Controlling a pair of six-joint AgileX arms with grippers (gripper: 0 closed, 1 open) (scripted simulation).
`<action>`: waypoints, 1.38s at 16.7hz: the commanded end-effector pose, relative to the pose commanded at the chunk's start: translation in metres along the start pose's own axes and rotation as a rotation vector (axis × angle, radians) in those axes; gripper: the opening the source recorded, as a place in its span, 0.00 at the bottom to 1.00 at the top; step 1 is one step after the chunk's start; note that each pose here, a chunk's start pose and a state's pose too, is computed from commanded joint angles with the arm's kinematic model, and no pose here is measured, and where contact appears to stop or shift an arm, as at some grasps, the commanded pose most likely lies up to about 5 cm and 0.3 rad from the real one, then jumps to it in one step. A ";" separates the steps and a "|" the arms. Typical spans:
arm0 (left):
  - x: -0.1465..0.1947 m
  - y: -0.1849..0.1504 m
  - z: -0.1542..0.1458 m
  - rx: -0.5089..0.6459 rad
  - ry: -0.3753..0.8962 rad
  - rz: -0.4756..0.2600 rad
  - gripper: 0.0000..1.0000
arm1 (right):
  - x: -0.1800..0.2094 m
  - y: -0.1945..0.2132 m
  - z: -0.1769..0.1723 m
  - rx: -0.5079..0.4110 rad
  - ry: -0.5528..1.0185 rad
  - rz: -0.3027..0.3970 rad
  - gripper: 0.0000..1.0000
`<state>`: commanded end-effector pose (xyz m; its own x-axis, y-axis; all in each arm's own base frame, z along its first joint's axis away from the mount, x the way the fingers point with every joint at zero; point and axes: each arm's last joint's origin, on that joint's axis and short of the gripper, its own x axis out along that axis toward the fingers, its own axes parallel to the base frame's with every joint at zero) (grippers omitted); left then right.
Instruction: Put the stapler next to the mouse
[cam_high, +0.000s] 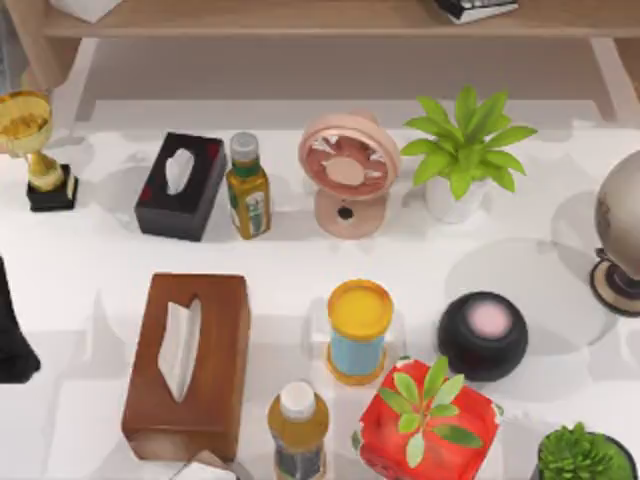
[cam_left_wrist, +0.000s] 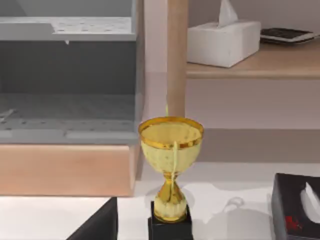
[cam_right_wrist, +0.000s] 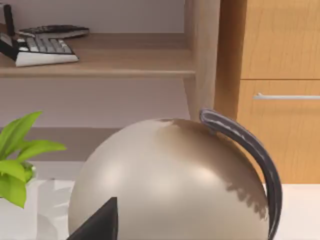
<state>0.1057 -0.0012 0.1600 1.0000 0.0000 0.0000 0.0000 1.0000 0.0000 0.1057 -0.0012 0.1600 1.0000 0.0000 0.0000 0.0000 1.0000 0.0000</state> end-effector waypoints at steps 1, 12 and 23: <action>0.000 0.000 0.000 0.000 0.000 0.000 1.00 | 0.000 0.000 0.000 0.000 0.000 0.000 1.00; 0.019 0.011 0.000 -0.124 0.735 0.122 1.00 | 0.000 0.000 0.000 0.000 0.000 0.000 1.00; 0.066 0.038 0.002 -0.392 1.520 0.397 1.00 | 0.000 0.000 0.000 0.000 0.000 0.000 1.00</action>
<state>0.1716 0.0365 0.1621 0.0135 0.0063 -0.9999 -0.4830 0.8756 -0.0010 0.1057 -0.0012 0.1600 1.0000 0.0000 0.0000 0.0000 1.0000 0.0000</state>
